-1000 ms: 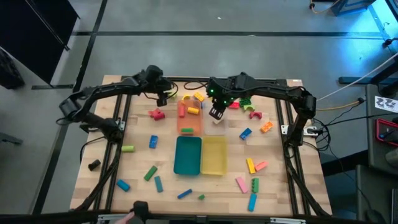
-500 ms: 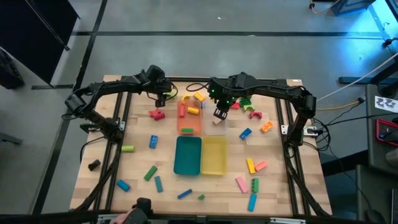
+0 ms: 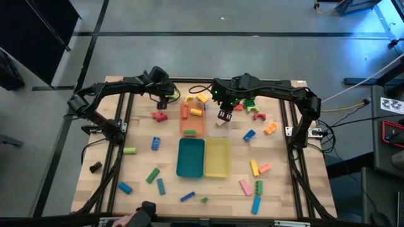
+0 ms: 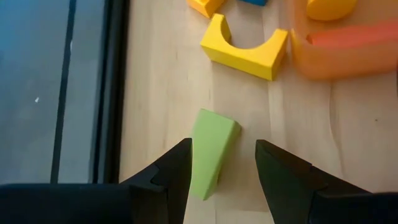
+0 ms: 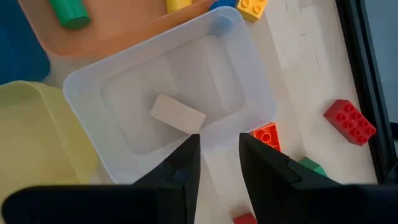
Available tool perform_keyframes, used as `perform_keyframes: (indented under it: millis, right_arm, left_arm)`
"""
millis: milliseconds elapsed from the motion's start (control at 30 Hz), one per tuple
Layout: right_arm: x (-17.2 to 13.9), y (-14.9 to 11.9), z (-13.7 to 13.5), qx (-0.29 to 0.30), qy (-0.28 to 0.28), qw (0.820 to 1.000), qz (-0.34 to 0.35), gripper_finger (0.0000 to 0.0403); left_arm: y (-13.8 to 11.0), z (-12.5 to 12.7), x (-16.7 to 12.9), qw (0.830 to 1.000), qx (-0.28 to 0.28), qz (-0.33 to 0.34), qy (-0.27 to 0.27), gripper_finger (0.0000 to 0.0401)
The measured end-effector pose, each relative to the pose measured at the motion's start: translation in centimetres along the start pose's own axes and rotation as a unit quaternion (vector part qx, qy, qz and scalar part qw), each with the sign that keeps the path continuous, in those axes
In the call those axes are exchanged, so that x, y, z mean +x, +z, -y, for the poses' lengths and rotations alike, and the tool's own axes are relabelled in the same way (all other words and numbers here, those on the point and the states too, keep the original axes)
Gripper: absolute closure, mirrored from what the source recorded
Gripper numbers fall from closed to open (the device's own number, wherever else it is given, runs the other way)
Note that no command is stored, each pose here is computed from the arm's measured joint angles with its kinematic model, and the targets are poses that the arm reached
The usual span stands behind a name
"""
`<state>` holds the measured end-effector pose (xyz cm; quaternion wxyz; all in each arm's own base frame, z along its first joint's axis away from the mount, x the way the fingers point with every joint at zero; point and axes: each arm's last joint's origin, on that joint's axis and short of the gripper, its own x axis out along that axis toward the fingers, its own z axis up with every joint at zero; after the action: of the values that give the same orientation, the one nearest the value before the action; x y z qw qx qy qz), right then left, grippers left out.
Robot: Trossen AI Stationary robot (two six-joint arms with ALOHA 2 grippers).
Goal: Sort blocks by size
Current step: Put the left light green arch block into the transparent bin
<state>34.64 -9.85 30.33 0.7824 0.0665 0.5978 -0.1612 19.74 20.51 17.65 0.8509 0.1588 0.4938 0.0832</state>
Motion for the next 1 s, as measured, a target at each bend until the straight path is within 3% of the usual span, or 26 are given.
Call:
perform_keyframes:
  millis: [400, 1000]
  right_arm:
    - [0.0, 0.0, 0.0, 0.001, 0.0, 1.0, 0.001, 0.0292]
    - [0.0, 0.0, 0.0, 0.001, 0.0, 1.0, 0.001, 0.0292]
  left_arm:
    - [-0.3, -0.6, 2.8, 0.999, 0.045, -0.006, 0.028, 0.0239]
    - [-0.5, -0.4, 3.2, 0.999, 0.038, -0.016, 0.017, 0.0239]
